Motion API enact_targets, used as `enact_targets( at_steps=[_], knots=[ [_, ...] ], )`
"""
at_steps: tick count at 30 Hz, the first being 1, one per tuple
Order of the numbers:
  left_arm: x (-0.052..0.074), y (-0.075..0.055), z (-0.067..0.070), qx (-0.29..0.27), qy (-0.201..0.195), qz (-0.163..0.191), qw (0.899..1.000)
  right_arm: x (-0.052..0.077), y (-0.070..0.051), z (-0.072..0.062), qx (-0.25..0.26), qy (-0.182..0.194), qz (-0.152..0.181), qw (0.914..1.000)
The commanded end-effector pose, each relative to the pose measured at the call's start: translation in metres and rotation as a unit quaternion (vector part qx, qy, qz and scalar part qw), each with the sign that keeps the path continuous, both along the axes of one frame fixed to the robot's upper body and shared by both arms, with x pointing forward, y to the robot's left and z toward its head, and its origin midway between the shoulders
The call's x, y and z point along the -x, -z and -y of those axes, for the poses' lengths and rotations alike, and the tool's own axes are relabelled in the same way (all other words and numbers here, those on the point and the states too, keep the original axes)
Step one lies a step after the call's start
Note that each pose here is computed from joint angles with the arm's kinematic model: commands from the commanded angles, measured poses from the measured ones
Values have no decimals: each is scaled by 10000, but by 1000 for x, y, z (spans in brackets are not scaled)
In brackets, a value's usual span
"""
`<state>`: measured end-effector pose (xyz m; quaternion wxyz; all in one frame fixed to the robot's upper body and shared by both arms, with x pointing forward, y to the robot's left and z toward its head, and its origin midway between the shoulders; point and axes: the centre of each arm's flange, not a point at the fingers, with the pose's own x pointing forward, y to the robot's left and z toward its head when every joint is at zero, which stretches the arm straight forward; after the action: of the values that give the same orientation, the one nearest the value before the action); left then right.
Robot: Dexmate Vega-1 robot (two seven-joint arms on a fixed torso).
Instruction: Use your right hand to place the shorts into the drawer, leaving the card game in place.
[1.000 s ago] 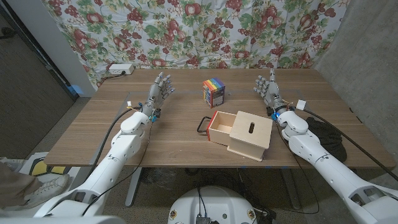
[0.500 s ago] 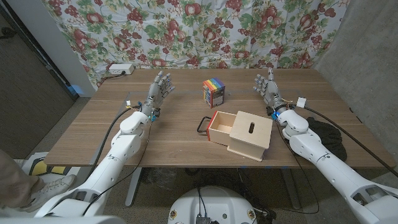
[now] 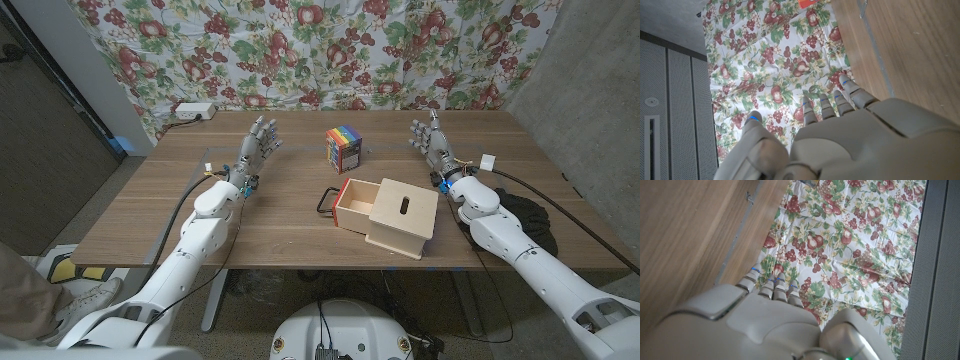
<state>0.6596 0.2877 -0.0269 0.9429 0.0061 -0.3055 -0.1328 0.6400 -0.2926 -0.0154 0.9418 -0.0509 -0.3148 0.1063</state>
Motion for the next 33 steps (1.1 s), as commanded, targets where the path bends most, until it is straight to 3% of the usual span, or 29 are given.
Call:
enact_targets(
  at_steps=[1,10,18,22,28,33],
  knots=[
    [-3,-2,7,-168,50,-43,9998,5,-1,4,375,135,21,9992],
    [1,-3,5,-292,-2,-90,9995,13,-2,10,762,278,11,9967],
    [8,6,6,-222,-23,-191,9996,21,-8,13,1095,549,91,9924],
    [9,7,7,-232,-5,-203,9995,25,-14,15,1363,666,128,9883],
    [10,7,6,-267,-24,-194,9995,35,-26,20,2109,968,125,9726],
    [10,7,5,-249,-32,-209,9995,36,-25,21,2194,1080,88,9696]
  ],
)
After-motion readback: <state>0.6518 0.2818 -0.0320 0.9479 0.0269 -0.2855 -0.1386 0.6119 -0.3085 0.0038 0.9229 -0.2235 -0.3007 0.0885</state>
